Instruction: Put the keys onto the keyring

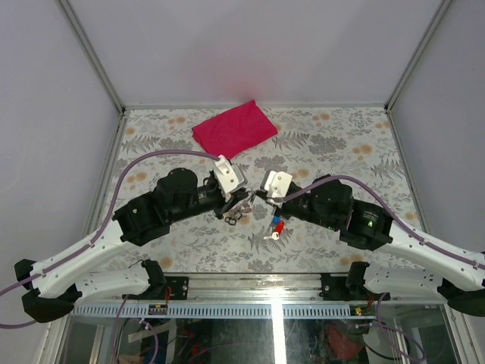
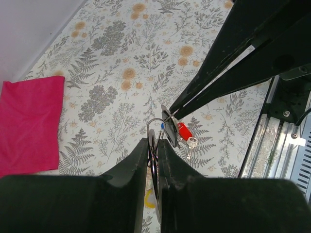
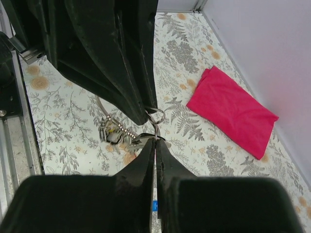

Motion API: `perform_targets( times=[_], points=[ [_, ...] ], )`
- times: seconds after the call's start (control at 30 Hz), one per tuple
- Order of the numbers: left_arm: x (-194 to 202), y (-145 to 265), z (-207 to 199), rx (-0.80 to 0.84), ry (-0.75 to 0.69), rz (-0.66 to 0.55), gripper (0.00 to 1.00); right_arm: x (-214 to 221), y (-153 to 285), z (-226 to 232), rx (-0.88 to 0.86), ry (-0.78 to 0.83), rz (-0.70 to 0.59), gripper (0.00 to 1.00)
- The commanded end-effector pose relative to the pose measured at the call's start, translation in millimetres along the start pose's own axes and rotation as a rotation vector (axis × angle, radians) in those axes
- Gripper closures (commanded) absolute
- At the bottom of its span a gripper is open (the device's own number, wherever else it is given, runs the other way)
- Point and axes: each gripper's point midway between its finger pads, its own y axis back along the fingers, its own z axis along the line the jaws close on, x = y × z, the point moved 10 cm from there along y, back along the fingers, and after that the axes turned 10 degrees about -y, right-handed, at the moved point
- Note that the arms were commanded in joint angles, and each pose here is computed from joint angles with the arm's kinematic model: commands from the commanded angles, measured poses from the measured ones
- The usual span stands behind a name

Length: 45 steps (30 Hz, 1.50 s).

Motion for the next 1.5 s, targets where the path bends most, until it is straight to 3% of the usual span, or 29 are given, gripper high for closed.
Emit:
perform_targets(
  times=[0.0,1.03,1.47],
  points=[
    [-28,4,9,-0.060,-0.023,-0.119,1.00,-14,-5,1,-0.023,0.031,-0.106,1.00],
    [-24,-2,4,-0.059,-0.042,-0.082,1.00,-13,-12,3,-0.050,0.052,-0.097,1.00],
    [-26,0,3,-0.055,-0.048,-0.088,1.00,-15,-15,-6,0.065,0.025,-0.052,1.00]
  ],
)
